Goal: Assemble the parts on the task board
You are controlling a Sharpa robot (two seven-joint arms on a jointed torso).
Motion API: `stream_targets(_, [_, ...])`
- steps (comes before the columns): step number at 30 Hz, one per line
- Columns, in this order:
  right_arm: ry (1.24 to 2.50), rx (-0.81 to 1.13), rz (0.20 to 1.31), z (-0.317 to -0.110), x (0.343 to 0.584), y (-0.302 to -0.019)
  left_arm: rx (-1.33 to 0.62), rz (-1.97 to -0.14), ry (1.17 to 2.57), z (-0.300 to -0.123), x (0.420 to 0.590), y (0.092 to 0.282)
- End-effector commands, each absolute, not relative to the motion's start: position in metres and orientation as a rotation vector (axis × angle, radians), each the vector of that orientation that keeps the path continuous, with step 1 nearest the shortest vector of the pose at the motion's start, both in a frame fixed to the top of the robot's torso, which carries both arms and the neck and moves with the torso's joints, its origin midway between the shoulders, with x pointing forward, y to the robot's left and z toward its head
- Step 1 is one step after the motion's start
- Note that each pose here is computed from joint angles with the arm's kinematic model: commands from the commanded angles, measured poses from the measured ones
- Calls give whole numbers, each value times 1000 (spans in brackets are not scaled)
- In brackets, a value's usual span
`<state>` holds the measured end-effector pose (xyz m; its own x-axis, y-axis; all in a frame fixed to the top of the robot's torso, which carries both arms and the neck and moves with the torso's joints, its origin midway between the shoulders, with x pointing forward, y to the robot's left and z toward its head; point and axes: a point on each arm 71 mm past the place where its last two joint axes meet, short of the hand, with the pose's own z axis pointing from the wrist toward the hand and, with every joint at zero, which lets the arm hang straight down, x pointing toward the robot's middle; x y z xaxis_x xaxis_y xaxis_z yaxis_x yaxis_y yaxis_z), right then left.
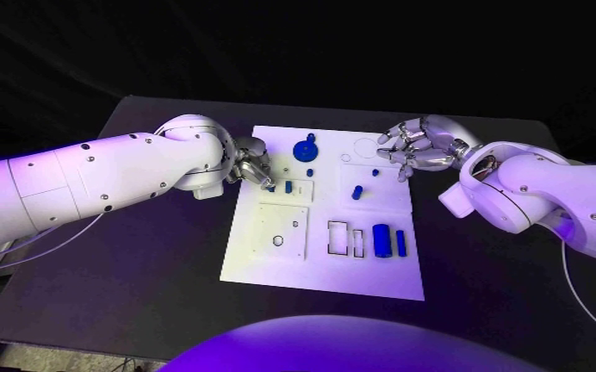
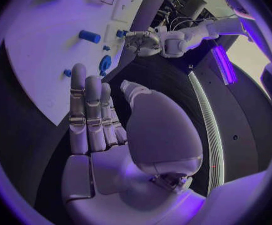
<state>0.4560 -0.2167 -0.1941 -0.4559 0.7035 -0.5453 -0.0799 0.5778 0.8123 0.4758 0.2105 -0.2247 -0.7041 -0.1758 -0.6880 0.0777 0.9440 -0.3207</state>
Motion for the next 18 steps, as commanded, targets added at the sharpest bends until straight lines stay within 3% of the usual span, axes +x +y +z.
stream_targets(1, [1825, 501, 1010, -194, 455, -216, -56, -438, 2354, -229, 472, 206])
stream_targets(18, [1828, 500, 1011, -194, 455, -215, -69, -424, 2364, -230, 473, 207])
